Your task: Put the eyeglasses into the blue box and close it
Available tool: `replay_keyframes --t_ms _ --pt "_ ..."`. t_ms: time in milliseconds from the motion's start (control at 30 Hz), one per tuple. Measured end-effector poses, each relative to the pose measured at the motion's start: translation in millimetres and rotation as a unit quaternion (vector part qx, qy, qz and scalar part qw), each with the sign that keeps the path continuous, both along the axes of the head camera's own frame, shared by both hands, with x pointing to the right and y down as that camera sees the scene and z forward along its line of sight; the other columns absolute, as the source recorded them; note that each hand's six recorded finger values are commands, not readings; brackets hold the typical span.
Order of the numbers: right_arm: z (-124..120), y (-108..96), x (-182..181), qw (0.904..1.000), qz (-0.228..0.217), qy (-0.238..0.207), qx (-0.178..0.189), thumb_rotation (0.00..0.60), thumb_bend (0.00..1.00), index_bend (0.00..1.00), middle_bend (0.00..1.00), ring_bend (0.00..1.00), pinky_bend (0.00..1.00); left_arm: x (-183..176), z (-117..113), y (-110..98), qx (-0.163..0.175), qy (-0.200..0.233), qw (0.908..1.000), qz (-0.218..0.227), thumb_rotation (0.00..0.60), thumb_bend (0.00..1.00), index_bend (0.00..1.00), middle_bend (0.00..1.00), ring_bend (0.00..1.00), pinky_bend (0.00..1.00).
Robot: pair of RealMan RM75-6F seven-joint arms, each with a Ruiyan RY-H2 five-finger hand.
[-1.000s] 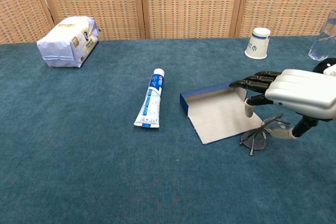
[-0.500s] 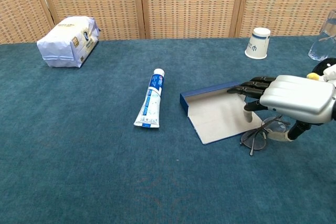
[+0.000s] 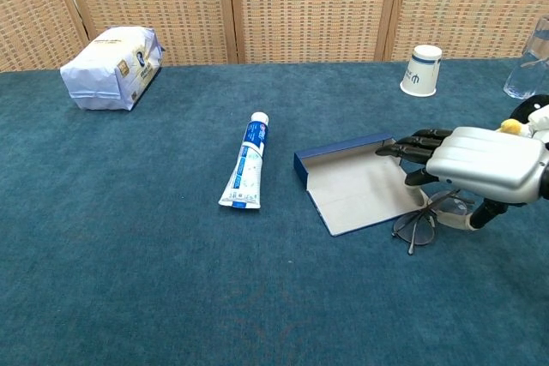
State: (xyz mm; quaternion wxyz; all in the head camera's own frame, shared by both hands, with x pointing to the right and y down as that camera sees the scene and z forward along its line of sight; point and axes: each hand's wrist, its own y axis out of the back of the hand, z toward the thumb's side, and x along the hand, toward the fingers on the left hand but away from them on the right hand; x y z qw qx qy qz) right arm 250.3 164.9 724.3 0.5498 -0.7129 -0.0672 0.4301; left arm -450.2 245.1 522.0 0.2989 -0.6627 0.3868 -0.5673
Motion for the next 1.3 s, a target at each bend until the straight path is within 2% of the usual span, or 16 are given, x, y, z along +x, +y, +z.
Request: replay_keyframes --t_ms 100,500,800,1167,1300 --pt "2 0 2 1.0000 0.001 0.004 -0.003 0.600 0.52 0.48 0.00 0.00 0.08 1 1 0 -0.001 0.000 1.0000 0.001 0.600 0.10 0.00 0.00 0.00 0.00" --pt "5 2 4 1.0000 0.006 0.001 -0.007 0.600 0.52 0.58 0.00 0.00 0.08 1 1 1 -0.002 0.000 1.0000 0.001 0.600 0.10 0.00 0.00 0.00 0.00" --pt "0 -1 1 0.9998 0.012 -0.016 -0.003 0.600 0.54 0.60 0.00 0.00 0.08 1 2 0 -0.003 0.000 1.0000 0.002 0.600 0.10 0.00 0.00 0.00 0.00" --pt "-24 -24 -28 0.9987 0.005 -0.044 0.025 0.600 0.54 0.60 0.00 0.00 0.08 2 2 1 -0.004 0.001 1.0000 0.003 0.600 0.10 0.00 0.00 0.00 0.00" --pt "-25 -33 -44 0.9988 0.006 -0.040 0.027 0.600 0.54 0.60 0.00 0.00 0.08 2 2 1 -0.005 0.001 1.0000 0.003 0.600 0.10 0.00 0.00 0.00 0.00"
